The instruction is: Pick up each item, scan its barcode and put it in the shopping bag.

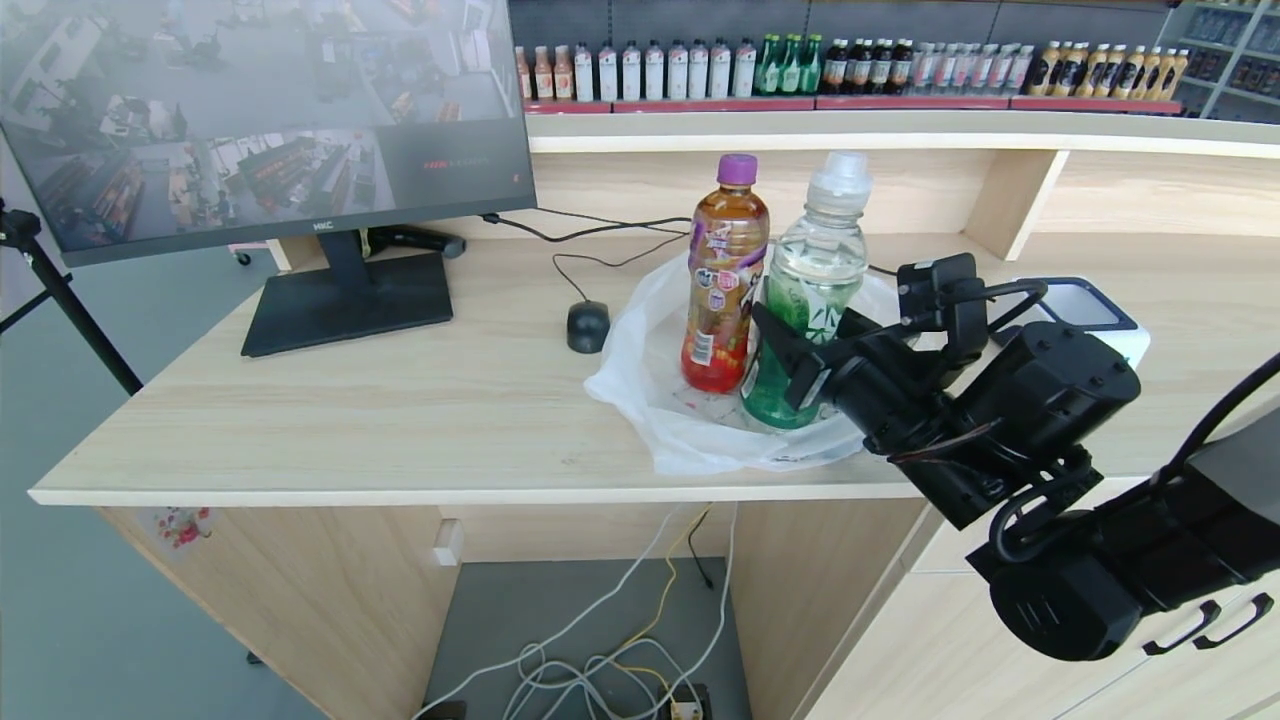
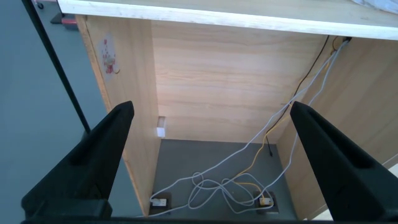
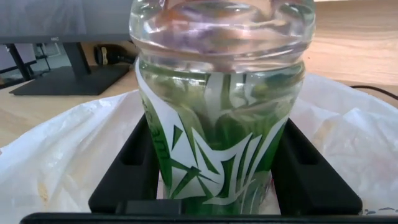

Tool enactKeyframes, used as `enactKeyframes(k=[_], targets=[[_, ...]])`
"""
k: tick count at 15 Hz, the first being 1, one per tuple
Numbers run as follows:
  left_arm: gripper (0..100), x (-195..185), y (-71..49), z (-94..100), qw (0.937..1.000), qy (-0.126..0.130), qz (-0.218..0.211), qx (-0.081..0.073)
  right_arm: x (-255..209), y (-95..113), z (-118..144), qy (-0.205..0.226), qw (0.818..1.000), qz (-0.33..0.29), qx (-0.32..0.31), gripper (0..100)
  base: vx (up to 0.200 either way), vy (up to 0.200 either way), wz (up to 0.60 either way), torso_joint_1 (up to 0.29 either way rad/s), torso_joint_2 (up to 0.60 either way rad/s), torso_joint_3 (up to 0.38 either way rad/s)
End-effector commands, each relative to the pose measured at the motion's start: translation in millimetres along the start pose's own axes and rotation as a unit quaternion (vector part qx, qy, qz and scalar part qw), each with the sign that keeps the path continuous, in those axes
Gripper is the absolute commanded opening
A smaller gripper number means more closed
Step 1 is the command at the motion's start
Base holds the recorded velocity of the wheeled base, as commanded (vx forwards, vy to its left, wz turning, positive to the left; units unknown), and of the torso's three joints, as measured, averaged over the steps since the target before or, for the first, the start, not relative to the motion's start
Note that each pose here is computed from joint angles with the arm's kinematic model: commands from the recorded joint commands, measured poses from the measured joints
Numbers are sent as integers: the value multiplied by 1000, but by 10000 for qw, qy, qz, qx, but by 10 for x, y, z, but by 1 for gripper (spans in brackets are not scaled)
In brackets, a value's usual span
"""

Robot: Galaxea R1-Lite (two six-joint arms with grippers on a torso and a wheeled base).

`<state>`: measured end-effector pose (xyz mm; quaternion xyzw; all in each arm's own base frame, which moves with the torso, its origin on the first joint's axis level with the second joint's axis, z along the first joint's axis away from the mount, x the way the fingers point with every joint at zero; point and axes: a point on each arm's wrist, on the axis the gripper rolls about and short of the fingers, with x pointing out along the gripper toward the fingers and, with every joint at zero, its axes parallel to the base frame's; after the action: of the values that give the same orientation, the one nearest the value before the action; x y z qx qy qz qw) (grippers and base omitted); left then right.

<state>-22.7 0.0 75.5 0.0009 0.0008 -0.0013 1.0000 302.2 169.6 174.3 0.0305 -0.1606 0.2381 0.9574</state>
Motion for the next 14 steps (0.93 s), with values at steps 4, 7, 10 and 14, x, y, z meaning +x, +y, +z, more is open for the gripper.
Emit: enactKeyframes(k=[4,7,10,14], targets=[[100,0,0,0,10000,-1,-3,-1,-34,4,-21,74,10000,12,1,0,0,0,0,0,0,0],[100,0,0,0,10000,-1,-3,-1,-56,9,-37,128,9999,21,2,0,0,0,0,0,0,0],[100,0,0,0,10000,-1,-3,-1,-57,20,-37,128,9999,35,-1,100,0,0,0,0,0,0],[100,0,0,0,10000,-1,-3,-1,-80,18,-21,136,9999,28,14,100,0,0,0,0,0,0]])
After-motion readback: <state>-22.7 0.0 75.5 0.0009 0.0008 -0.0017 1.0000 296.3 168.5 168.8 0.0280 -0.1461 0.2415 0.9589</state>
